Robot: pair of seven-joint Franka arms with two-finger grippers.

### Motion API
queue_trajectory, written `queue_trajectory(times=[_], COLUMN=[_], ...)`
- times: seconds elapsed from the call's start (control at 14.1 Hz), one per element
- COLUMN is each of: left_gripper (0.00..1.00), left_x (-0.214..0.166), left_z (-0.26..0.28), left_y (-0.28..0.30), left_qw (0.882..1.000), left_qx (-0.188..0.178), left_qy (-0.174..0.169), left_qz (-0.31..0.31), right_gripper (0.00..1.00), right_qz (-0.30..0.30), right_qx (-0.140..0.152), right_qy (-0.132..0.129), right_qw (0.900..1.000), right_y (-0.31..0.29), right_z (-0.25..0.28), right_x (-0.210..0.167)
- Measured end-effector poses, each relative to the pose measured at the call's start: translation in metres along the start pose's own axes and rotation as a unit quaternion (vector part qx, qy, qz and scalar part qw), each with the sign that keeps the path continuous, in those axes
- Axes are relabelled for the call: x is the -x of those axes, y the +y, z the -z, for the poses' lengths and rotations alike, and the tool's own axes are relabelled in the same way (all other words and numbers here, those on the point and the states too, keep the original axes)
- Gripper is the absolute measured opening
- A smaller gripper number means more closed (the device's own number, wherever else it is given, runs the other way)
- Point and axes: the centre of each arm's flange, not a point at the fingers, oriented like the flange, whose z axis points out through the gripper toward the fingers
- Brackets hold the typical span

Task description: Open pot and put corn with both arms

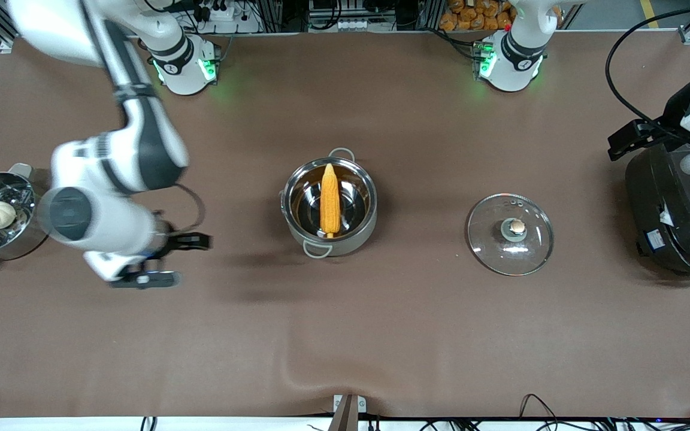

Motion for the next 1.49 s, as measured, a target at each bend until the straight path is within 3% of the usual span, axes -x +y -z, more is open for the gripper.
queue_trajectory(times=[0.28, 0.57, 1.06, 1.49], left_gripper=[1.0, 1.0, 1.0, 1.0], left_x=[-0.002, -0.003, -0.003, -0.003], left_z=[0.002, 0.001, 0.006, 0.007], left_y=[-0.007, -0.008, -0.011, -0.007], left_qw=[1.0, 1.0, 1.0, 1.0], left_qx=[0.006, 0.011, 0.016, 0.022], left_qy=[0.005, 0.003, 0.007, 0.006], left_qz=[0.007, 0.009, 0.011, -0.005], right_gripper=[1.0, 1.0, 1.0, 1.0], right_qz=[0.021, 0.0, -0.005, -0.011], right_qx=[-0.012, -0.018, 0.009, 0.011], right_qy=[-0.003, 0.012, 0.039, 0.057], right_qw=[1.0, 1.0, 0.999, 0.998], right_y=[0.105, 0.157, 0.163, 0.138], right_z=[0.04, 0.096, 0.194, 0.223], right_x=[0.013, 0.057, 0.142, 0.167])
